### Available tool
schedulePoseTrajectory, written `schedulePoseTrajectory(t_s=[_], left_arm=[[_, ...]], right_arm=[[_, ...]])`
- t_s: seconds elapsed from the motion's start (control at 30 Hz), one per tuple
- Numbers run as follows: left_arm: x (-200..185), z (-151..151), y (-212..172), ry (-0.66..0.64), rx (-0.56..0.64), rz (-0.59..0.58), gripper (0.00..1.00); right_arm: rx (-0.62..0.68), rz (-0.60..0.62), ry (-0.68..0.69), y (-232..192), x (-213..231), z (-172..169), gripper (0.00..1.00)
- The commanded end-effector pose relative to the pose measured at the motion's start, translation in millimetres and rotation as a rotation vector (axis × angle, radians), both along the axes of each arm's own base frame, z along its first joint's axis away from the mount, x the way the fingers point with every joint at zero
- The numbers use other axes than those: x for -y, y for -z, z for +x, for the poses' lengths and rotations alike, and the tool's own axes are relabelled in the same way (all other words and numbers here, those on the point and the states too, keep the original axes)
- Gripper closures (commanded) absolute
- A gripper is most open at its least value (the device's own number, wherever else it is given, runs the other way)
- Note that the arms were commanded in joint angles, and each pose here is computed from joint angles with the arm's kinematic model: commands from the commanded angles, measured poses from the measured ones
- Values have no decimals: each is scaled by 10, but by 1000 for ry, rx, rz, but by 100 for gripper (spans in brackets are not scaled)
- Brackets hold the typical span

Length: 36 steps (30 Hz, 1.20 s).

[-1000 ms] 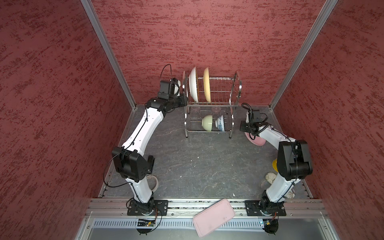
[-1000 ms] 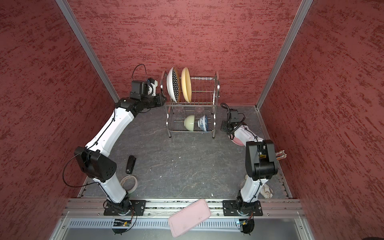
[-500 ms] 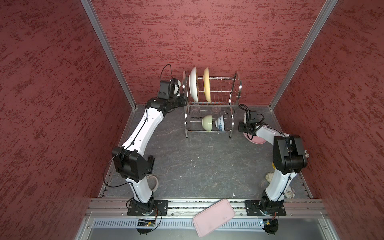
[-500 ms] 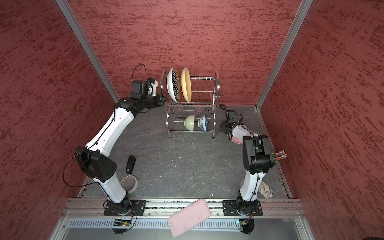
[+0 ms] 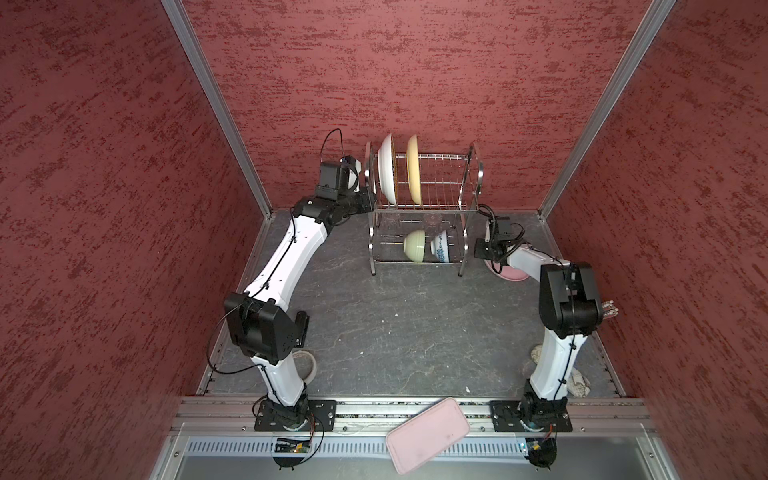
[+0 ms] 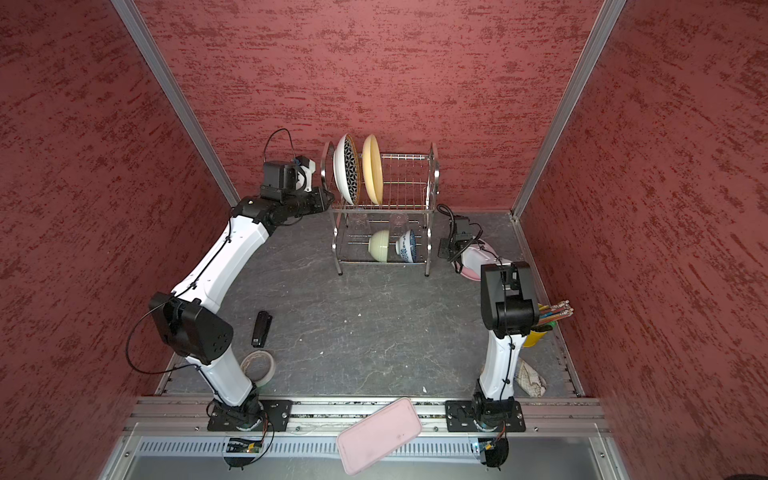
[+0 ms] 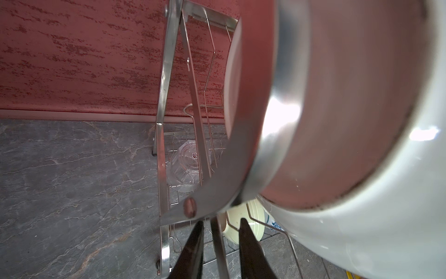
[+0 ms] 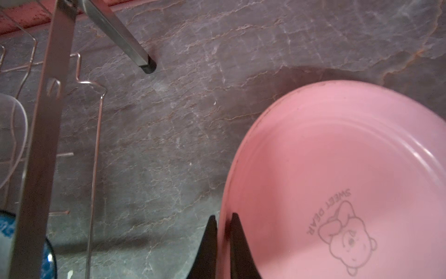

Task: Unload the mixed dishes from the dish rack
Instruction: 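Lower the pink plate onto the table and open the right gripper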

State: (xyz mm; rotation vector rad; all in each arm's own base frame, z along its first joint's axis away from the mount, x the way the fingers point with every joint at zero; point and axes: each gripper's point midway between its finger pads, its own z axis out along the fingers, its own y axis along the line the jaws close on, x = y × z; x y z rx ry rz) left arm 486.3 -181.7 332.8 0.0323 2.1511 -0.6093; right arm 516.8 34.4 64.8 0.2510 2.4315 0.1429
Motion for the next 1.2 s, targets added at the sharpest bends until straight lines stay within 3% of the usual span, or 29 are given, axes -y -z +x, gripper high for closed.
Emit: schedulePoseTrajectory(t_s=[0.0, 0.33, 0.63, 0.8, 1.03, 1.17], left_arm=[[-89, -33, 197, -11, -55, 31, 74], [-88, -21, 223, -11, -59, 28, 73], [-93, -17, 269, -12, -71, 29, 73], [-92, -22, 267, -11, -71, 29, 73], [-96, -19, 267, -10, -70, 28, 73], [-102, -7, 285, -10, -69, 26, 73]], right_arm=[[-170, 147, 11, 487, -176, -244, 95], [-189, 151, 39, 593, -161, -200, 87], [-188, 162, 37, 585, -180, -161, 90], [-171, 170, 31, 504, -196, -151, 76], [-117, 175, 25, 183, -202, -122, 74], [-59, 185, 12, -80, -214, -119, 63]])
